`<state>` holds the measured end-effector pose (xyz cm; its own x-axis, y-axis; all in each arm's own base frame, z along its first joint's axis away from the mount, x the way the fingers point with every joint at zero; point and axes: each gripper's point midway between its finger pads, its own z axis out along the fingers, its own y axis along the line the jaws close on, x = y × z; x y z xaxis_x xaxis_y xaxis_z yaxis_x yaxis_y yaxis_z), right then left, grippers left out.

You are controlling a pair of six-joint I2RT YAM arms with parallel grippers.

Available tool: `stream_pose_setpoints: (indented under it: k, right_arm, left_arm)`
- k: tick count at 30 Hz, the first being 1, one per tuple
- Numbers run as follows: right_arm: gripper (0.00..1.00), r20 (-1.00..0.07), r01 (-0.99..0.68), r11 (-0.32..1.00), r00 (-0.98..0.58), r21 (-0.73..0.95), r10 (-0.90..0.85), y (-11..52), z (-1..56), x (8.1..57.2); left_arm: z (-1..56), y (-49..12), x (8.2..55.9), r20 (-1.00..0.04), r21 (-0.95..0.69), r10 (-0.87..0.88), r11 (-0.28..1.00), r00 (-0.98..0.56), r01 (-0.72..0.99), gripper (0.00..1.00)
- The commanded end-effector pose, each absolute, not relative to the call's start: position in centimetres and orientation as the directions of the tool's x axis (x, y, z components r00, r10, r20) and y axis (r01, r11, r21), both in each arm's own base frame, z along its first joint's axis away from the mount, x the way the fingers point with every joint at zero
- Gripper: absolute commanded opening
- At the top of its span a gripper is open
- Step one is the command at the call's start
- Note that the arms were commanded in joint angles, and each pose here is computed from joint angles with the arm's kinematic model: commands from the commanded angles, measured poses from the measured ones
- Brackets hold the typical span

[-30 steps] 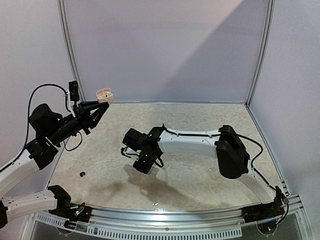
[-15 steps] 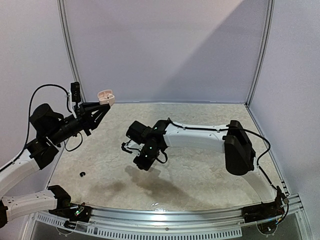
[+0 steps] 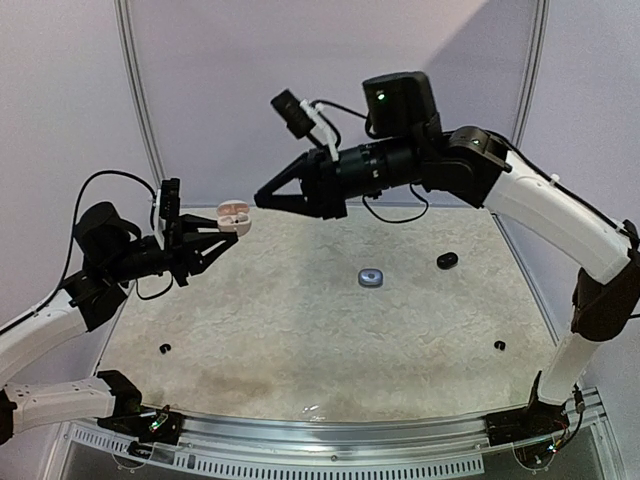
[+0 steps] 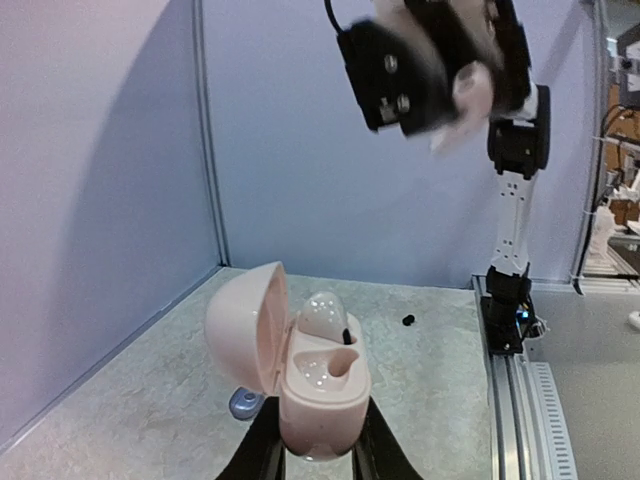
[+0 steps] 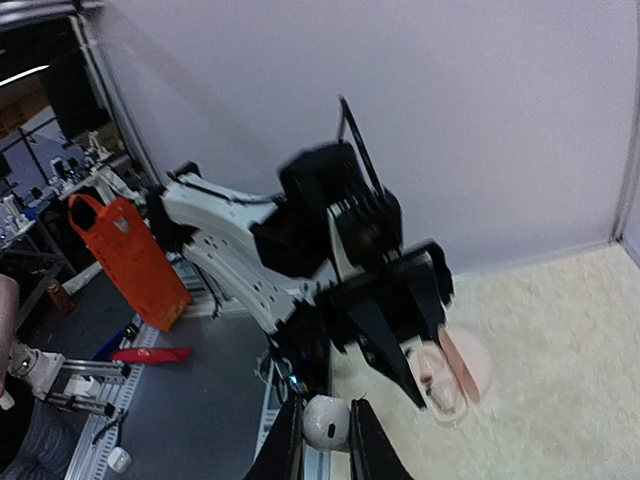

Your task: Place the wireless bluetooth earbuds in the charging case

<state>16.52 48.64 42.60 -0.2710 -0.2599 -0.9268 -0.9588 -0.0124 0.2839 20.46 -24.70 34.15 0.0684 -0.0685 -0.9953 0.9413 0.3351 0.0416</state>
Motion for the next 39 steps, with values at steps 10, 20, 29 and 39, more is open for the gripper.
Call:
stream_pose_setpoints:
  k: [10,20,29,39]
  right_arm:
    - [0.0,-0.935,-0.884,-0.308,-0.32,0.352,-0.151,52.7,46.4,13.1]
    - [0.0,-0.932,-0.907,-0.24,-0.304,0.347,-0.198,52.1,45.1,13.5]
    - [0.0,-0.932,-0.932,-0.168,-0.278,0.32,-0.232,51.2,44.2,14.0]
    - [0.0,-0.921,-0.938,-0.126,-0.279,0.322,-0.273,51.3,42.6,14.7]
  left_arm:
    - [38.6,-27.3,16.2,-0.956,0.268,-0.115,0.037,0.27,0.963,0.0]
    - [38.9,-27.5,16.0,-0.961,0.25,-0.121,0.018,0.251,0.968,0.0]
    - [38.9,-27.6,15.9,-0.959,0.262,-0.107,0.009,0.261,0.965,0.0]
    - [39.1,-27.6,15.9,-0.959,0.263,-0.105,0.012,0.263,0.965,0.0]
